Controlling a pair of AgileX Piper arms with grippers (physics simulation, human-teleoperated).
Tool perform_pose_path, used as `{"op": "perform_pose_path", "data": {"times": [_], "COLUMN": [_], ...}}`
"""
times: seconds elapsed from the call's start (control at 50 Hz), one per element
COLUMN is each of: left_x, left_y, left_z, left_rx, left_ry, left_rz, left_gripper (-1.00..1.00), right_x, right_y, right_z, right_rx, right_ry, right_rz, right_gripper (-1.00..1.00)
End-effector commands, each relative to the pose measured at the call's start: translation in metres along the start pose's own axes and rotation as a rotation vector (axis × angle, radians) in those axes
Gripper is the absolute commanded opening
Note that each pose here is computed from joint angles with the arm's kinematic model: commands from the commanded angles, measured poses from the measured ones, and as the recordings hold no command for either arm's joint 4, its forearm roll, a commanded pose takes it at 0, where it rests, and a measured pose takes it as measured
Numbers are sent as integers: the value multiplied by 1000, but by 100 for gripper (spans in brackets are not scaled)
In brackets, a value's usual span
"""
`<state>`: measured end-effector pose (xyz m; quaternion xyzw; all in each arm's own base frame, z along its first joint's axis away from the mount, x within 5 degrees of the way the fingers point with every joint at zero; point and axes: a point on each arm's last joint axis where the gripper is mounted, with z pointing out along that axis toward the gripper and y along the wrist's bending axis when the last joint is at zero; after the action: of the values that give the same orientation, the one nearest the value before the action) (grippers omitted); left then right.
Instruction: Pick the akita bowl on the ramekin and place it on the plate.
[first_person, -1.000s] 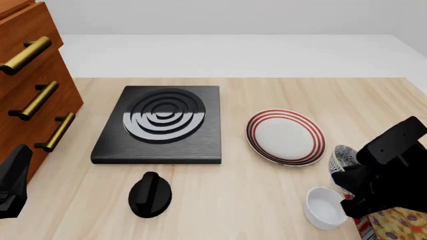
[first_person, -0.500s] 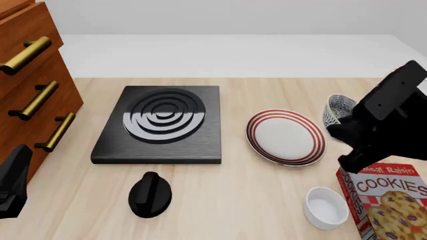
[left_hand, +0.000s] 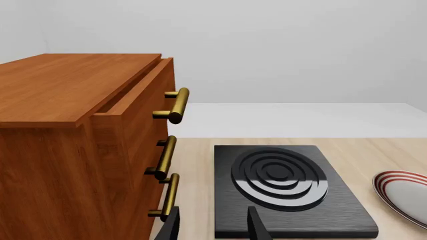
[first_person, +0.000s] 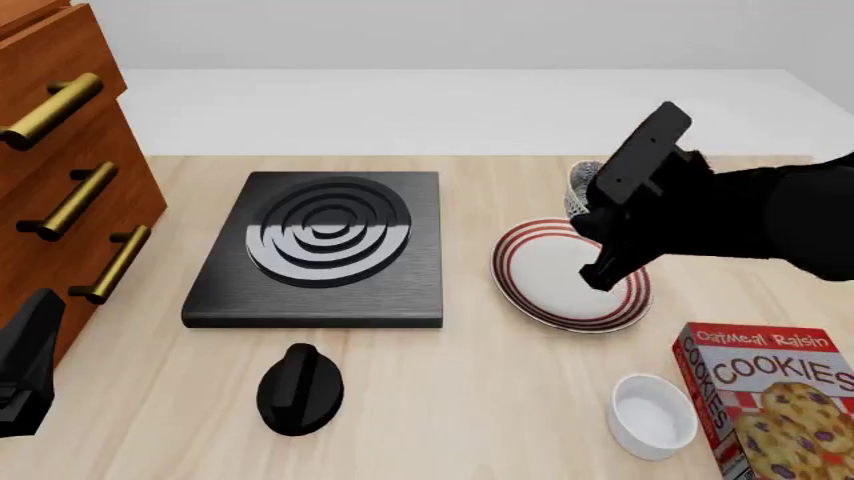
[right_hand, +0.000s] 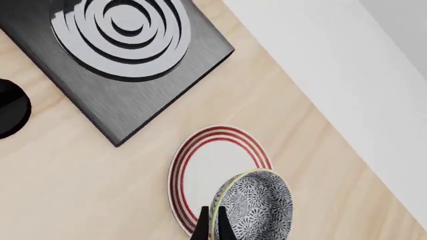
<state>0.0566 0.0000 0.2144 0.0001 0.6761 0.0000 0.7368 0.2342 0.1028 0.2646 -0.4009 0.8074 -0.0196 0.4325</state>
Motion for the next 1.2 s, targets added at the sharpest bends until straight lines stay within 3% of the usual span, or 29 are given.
{"op": "perform_pose_path", "data": {"times": [0.02,0.48,1.2], "left_x": [0,0,0], "left_y": [0,0,0], "left_z": [0,0,0], "left_rx": [0,0,0], "left_ry": [0,0,0], "left_rz": [0,0,0], "left_gripper": [100,100,100], "right_x": [-8,-3,23], "right_y": [-5,-12,-9], "right_z": [39,93,112], "right_rx": [-3,-25,-37], "right_ry": [12,91,162], "right_rz": [-18,38,75], "right_gripper": [-100,-100,-100]}}
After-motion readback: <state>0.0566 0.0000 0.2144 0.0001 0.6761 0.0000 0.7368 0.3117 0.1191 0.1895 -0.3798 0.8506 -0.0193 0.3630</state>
